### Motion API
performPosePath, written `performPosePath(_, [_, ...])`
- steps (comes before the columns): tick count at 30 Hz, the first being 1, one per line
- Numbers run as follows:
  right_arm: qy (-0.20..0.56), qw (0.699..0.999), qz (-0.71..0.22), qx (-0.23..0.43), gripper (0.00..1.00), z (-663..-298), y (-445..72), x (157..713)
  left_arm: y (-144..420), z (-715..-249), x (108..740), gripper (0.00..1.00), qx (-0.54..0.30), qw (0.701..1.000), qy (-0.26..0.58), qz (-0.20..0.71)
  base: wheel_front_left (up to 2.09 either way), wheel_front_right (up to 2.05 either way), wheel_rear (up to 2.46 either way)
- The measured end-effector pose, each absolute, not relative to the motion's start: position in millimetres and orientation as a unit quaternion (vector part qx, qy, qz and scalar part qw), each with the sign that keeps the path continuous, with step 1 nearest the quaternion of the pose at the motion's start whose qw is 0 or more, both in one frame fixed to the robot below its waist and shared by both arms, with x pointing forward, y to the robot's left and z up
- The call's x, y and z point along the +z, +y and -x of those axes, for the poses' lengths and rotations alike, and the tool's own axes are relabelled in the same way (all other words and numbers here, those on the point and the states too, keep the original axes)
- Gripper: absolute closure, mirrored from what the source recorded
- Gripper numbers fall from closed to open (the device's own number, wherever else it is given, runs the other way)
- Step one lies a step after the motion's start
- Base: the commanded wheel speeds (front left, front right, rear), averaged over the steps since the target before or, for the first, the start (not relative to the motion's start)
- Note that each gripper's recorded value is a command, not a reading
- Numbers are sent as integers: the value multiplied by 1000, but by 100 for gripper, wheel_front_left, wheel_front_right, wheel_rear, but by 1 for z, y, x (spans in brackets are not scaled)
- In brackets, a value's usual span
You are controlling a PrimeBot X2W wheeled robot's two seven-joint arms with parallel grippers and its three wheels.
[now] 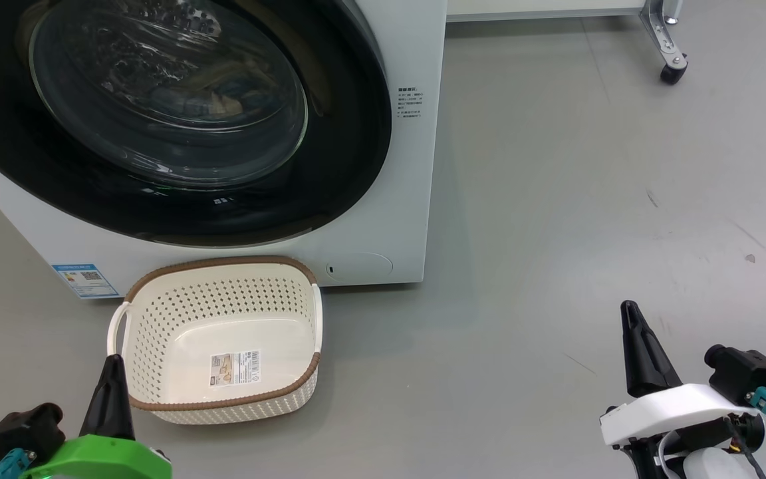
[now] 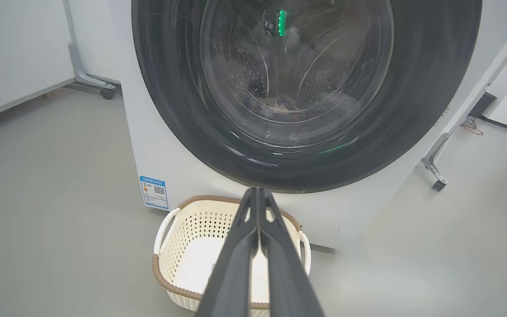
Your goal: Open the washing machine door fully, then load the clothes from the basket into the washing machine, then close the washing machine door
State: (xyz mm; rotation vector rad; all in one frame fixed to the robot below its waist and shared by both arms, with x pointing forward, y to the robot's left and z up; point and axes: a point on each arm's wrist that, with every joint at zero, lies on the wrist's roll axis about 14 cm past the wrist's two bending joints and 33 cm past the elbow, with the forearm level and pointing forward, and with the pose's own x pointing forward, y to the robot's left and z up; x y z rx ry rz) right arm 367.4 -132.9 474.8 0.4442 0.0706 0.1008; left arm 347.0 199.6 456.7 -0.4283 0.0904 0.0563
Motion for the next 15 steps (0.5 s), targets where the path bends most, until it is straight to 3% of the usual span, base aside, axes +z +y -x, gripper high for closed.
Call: performPosePath(15, [53,947,-316,16,100,-368,-148,470,201,-351,455,100,43,949,54,308,0,0,0])
